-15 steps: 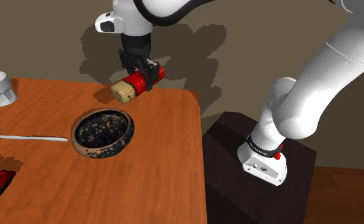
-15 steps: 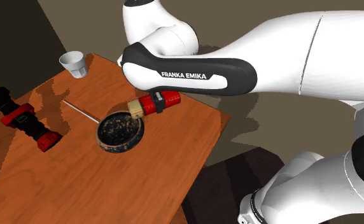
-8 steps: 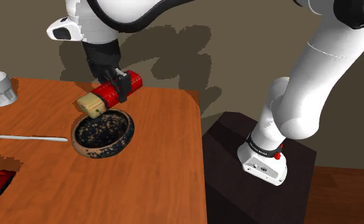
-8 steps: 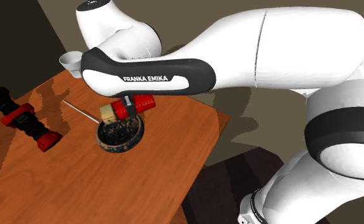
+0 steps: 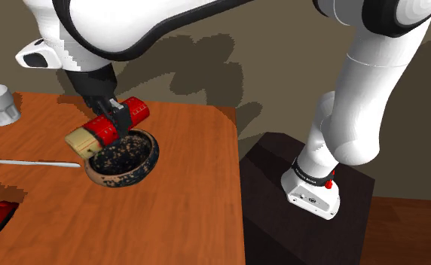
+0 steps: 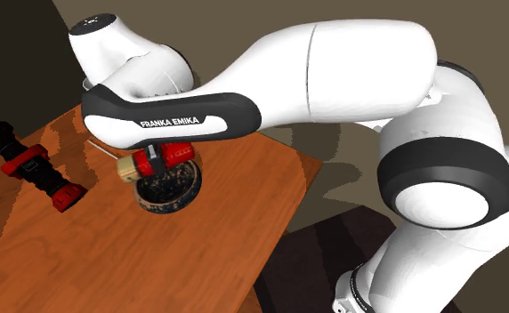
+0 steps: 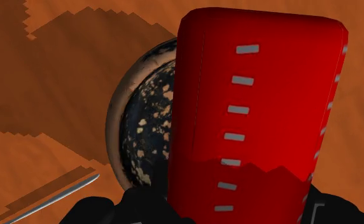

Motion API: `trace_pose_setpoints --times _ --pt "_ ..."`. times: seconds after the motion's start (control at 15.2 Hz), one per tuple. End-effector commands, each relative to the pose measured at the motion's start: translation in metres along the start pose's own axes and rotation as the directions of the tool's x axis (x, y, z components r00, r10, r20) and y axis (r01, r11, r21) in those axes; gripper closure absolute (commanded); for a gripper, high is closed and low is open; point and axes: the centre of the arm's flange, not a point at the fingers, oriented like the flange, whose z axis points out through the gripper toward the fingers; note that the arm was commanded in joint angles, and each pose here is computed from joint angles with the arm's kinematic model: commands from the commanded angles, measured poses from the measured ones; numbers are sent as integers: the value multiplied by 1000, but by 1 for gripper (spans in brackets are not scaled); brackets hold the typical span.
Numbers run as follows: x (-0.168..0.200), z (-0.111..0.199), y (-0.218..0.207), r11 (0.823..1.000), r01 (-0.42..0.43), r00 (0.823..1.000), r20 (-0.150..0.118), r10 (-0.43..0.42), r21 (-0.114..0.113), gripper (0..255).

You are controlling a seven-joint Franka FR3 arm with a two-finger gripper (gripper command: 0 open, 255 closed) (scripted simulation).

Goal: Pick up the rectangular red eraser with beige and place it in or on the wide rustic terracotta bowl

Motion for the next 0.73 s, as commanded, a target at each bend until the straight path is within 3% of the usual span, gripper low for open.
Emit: trace_pose_setpoints --times 0.0,0.66 --pt "0 11 0 1000 0 1000 -1 0 -1 255" --pt "0 52 -2 1000 0 1000 -1 0 -1 255"
